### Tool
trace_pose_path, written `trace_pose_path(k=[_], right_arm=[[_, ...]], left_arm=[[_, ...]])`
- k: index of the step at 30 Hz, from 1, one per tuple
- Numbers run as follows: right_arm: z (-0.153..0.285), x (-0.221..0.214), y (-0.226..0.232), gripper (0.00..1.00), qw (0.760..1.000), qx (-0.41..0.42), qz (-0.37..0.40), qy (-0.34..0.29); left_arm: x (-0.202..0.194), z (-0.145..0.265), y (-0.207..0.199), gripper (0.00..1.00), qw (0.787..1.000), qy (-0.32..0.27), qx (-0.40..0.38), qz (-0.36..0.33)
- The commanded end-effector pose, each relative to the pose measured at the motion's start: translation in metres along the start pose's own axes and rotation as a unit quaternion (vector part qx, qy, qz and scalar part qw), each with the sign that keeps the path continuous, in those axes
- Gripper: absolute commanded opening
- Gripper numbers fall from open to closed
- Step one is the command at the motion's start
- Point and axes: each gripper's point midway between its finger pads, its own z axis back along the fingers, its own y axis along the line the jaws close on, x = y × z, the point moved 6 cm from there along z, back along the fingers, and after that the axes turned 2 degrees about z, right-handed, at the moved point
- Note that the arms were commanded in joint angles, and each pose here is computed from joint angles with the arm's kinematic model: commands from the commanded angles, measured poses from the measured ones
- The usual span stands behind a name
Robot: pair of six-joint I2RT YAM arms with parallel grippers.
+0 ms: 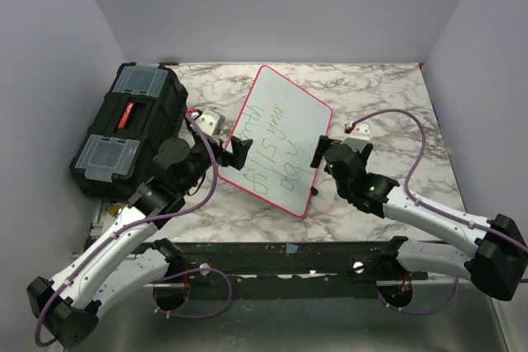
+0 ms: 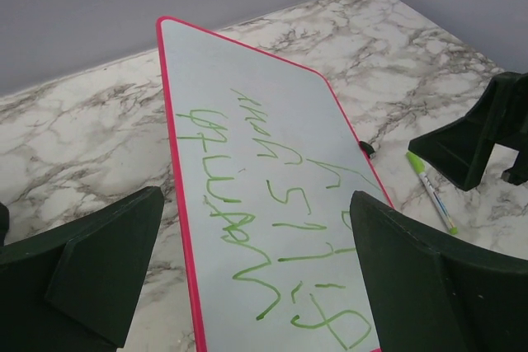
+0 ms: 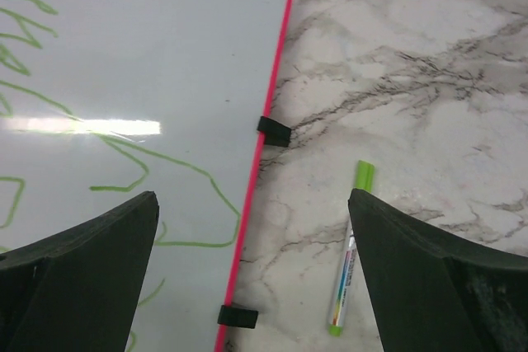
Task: Write a sentence on the whiteboard
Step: Reset both arms
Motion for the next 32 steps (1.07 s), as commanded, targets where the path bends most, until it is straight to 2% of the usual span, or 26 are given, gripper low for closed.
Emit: trace_pose_path(k=[1, 13, 21, 32], right_arm=[[0.016, 0.031, 0.028, 1.00, 0.992, 0.124, 0.015, -0.010], [0.058, 0.088, 0.046, 1.00, 0.969, 0.243, -0.023, -0.044], [0.068, 0.085, 0.045, 1.00, 0.954, 0.292, -0.019, -0.061], [0.070, 0.090, 0.052, 1.00, 0.947, 0.313, -0.025, -0.070]], left_arm=[[0.020, 0.015, 0.011, 0.98, 0.998, 0.000, 0.062, 0.019], [0.036, 0.071, 0.024, 0.99, 0.991, 0.010, 0.131, 0.038], [0.022, 0.096, 0.037, 0.98, 0.984, 0.011, 0.177, 0.037], [0.022, 0.102, 0.038, 0.99, 0.982, -0.008, 0.180, 0.046]])
